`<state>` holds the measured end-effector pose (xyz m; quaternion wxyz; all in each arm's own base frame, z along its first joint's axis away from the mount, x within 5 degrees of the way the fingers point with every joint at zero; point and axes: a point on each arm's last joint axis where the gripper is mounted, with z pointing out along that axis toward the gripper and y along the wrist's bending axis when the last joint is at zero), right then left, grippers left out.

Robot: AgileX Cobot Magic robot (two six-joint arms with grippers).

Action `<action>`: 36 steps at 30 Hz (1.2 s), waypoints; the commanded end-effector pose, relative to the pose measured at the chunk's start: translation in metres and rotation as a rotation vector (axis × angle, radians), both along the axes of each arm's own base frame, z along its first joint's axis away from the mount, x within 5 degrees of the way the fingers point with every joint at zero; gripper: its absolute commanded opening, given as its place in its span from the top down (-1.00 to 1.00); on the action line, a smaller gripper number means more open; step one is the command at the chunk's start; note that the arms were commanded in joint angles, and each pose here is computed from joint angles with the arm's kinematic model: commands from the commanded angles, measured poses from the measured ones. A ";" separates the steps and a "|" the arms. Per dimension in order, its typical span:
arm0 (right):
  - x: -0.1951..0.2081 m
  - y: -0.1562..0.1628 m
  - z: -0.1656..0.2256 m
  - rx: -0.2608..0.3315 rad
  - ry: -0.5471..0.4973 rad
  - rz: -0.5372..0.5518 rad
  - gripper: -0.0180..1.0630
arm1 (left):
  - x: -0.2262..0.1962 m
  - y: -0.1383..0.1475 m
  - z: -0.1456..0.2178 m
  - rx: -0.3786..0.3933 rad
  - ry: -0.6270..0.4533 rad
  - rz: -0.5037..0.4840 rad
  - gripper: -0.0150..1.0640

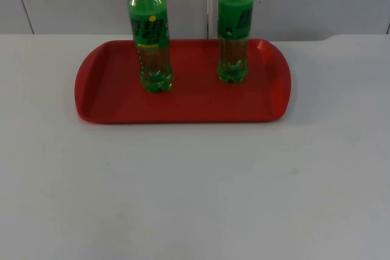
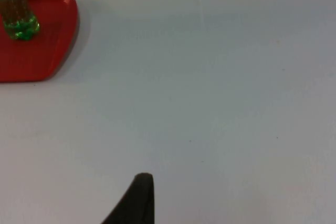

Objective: Place the bottle upright on the tray.

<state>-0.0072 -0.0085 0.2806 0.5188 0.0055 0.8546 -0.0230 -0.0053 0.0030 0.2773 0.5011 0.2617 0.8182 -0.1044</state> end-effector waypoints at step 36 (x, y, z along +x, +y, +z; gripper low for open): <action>0.000 0.000 0.000 -0.005 -0.007 -0.003 -0.98 | 0.000 -0.002 -0.001 0.002 -0.006 0.458 -0.97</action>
